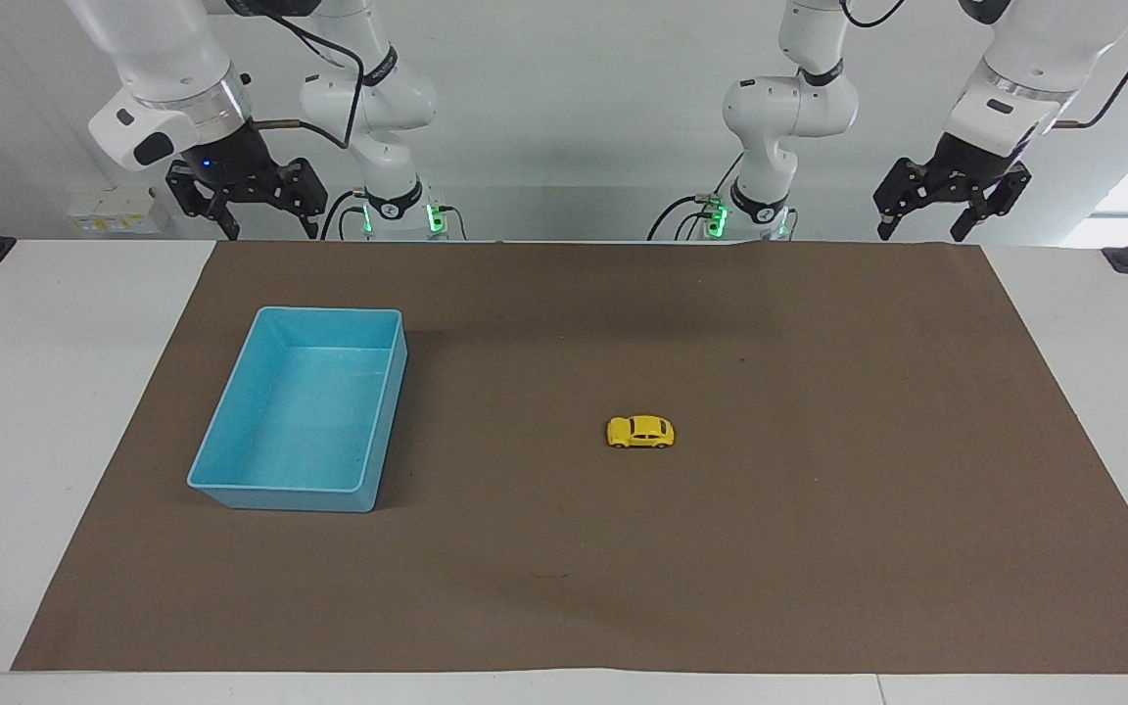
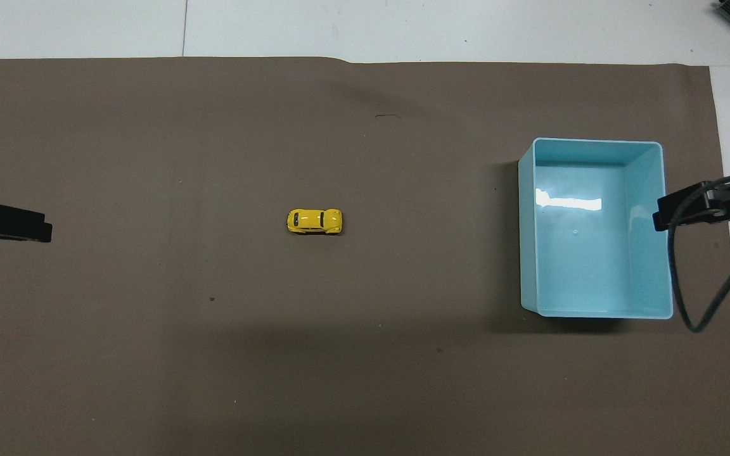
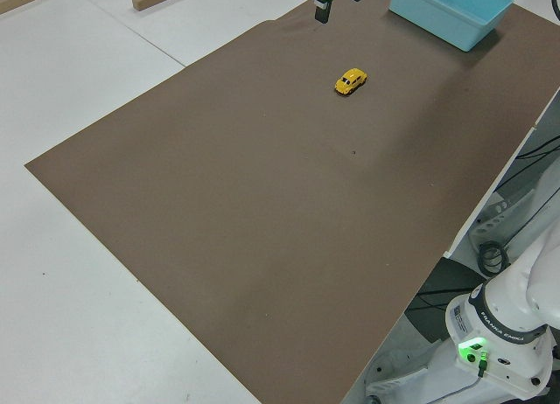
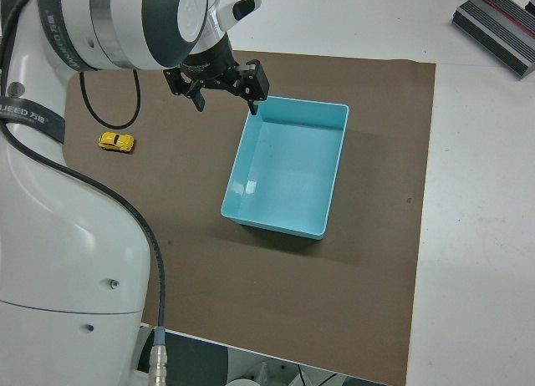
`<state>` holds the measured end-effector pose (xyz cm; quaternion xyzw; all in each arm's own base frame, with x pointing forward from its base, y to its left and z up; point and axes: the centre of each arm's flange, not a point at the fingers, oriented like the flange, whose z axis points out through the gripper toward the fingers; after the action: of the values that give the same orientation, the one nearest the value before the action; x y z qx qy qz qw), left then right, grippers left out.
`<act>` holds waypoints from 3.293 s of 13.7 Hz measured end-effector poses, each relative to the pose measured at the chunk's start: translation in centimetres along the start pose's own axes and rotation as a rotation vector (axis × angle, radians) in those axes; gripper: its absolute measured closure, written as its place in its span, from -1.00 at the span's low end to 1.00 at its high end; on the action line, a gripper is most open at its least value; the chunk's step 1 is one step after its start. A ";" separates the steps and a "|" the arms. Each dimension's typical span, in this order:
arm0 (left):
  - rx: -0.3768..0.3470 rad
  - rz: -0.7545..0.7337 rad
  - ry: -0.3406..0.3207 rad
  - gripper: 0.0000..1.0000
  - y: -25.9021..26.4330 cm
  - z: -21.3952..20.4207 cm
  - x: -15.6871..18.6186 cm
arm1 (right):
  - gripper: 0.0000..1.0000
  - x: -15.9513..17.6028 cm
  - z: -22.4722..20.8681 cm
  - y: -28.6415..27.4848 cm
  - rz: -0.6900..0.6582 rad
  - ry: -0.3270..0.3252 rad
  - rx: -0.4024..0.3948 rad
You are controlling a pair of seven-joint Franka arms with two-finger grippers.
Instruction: Wind up and store yellow beetle car
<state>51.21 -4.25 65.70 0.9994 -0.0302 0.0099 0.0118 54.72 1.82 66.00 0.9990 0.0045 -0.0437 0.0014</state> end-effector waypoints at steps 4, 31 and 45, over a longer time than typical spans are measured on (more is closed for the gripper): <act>0.000 -0.007 -0.002 -1.00 0.0 0.1 0.0 | -1.00 0.0 0.0 0.0 0.000 0.000 0.000; -0.045 -1.487 -0.028 -1.00 11.7 15.1 3.7 | -1.00 0.0 0.0 0.0 0.000 0.000 0.000; -0.107 -1.620 -0.018 -1.00 26.0 27.1 4.4 | -1.00 0.0 0.0 0.0 0.000 0.000 0.000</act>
<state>54.58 -31.08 39.29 0.7093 0.7020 -0.0110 0.0628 54.72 1.82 66.00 0.9990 0.0045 -0.0437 0.0014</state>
